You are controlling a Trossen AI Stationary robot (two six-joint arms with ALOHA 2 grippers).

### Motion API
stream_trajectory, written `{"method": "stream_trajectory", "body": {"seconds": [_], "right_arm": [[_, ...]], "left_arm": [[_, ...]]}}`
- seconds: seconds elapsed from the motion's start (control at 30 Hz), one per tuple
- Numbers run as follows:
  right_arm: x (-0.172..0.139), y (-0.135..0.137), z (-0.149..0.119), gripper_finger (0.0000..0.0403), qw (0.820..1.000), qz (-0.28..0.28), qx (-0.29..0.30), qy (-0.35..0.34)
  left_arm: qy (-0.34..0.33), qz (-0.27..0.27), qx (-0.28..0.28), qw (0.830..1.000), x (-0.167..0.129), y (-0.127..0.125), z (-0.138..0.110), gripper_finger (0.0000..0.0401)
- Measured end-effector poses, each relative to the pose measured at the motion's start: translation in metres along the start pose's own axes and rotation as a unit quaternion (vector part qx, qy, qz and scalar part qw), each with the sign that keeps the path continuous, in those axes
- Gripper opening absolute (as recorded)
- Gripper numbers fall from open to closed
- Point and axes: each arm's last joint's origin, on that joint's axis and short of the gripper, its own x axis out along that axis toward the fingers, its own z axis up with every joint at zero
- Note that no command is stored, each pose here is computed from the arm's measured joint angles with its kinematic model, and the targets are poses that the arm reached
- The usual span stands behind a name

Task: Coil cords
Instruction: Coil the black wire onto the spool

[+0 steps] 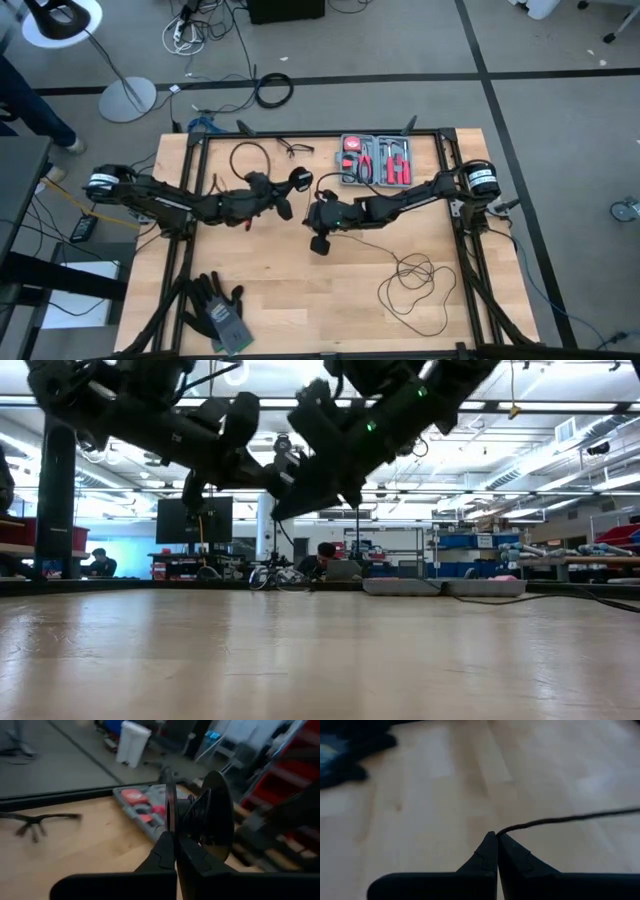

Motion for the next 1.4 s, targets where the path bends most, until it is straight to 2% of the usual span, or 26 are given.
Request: {"method": "stream_trajectory", "body": {"seconds": [0.3, 0.43, 0.8, 1.17, 1.4], "right_arm": [[-0.002, 0.003, 0.009, 0.0000, 0.997, 0.038, -0.069, 0.003], [-0.002, 0.004, 0.010, 0.0000, 0.994, 0.043, -0.098, -0.001], [-0.018, 0.001, 0.024, 0.0000, 0.990, 0.041, -0.130, -0.029], [-0.034, -0.015, 0.043, 0.0000, 0.989, 0.059, -0.120, -0.062], [-0.034, -0.018, 0.049, 0.0000, 0.985, 0.094, -0.117, -0.089]], "left_arm": [[0.032, -0.003, 0.066, 0.997, 0.009, -0.024, -0.005, 0.0001], [0.063, -0.008, 0.085, 0.994, 0.010, -0.023, -0.015, 0.0000], [0.123, -0.017, 0.119, 0.985, 0.008, -0.019, -0.025, 0.0000], [0.154, -0.055, 0.118, 0.979, 0.007, -0.020, -0.028, 0.0000], [0.168, -0.112, 0.120, 0.972, 0.007, -0.025, -0.027, 0.0000]]}}
